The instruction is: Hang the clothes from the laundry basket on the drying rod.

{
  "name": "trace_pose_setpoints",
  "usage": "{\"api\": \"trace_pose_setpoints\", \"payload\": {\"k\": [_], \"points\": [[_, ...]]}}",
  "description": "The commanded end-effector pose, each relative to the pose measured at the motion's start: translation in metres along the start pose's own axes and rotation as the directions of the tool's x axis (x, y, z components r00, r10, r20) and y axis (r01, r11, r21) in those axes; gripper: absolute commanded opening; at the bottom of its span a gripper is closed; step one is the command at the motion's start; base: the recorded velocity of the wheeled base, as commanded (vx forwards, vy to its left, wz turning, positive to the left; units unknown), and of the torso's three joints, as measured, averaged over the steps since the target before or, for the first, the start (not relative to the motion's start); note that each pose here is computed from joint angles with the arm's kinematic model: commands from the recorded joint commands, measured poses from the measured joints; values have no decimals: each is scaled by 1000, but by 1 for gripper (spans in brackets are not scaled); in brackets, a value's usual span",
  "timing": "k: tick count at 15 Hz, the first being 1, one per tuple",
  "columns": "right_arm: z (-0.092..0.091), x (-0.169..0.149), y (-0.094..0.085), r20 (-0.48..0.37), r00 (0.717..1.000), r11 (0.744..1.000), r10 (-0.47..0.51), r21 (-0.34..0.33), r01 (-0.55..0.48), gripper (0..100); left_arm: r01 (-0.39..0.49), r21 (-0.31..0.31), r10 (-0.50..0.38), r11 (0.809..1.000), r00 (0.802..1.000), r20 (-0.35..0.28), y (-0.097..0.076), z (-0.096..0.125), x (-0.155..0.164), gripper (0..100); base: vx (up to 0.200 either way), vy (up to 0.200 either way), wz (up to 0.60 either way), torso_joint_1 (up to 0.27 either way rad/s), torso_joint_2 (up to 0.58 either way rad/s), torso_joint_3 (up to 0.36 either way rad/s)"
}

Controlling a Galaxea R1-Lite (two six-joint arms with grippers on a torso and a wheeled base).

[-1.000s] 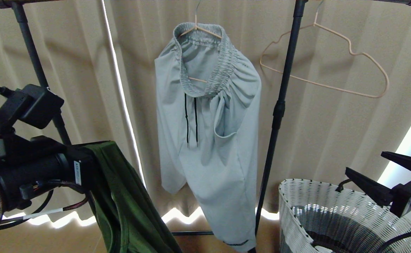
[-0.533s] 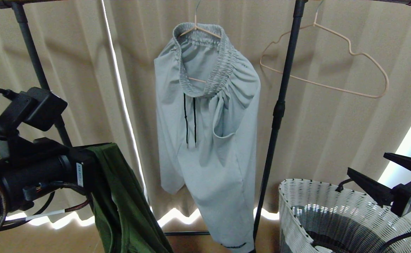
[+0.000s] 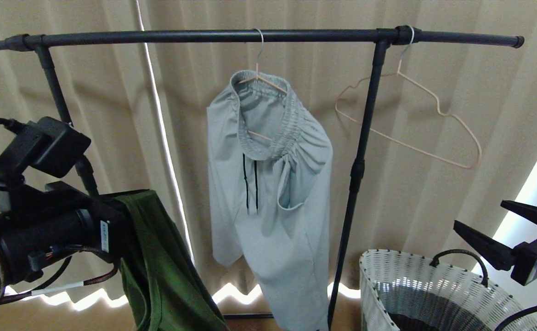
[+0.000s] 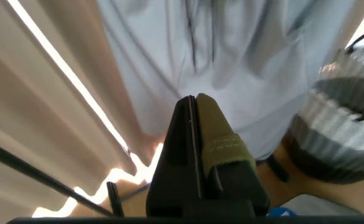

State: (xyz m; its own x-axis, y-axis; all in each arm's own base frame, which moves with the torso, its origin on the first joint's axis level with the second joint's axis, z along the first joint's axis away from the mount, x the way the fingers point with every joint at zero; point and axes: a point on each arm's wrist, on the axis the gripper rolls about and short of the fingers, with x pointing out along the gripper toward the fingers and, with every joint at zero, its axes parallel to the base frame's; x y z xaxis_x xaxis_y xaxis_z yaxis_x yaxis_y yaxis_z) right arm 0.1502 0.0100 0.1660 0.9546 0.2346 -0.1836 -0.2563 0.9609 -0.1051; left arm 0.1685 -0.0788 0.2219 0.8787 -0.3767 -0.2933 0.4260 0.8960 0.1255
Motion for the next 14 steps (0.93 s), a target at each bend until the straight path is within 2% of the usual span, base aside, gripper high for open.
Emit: {"api": "trace_pose_setpoints", "payload": {"k": [1,4,5,6,9,11,14], "points": [[0,0,0,0,1000,1000,0,-1,0,100,3,0,-3,1000,1000,-23,-1,-6,0,0,0,0,0,227,-491,-281],[0,0,0,0,1000,1000,0,-1,0,100,-4,-4,4,1000,1000,-6,0,-9,-1,0,0,0,0,207,-466,-281],[0,-1,0,1,1000,1000,0,-1,0,100,-10,-9,10,1000,999,36,0,-11,-1,0,0,0,0,203,-486,-276],[-1,-1,0,-2,1000,1000,-1,0,1,100,-12,-8,13,1000,999,42,0,-13,-1,0,0,0,0,207,-476,-271],[-1,-3,1,3,1000,1000,-2,-1,2,100,-13,-9,13,1000,999,43,-1,-17,-4,0,0,0,0,212,-487,-281],[3,-11,2,40,999,1000,-7,-9,7,100,-36,-23,37,999,998,59,4,-18,-12,0,0,0,0,220,-500,-271],[-6,-25,5,46,999,1000,-15,-11,16,100,-64,-29,65,998,997,44,9,-22,-13,0,0,0,0,224,-509,-277]]}}
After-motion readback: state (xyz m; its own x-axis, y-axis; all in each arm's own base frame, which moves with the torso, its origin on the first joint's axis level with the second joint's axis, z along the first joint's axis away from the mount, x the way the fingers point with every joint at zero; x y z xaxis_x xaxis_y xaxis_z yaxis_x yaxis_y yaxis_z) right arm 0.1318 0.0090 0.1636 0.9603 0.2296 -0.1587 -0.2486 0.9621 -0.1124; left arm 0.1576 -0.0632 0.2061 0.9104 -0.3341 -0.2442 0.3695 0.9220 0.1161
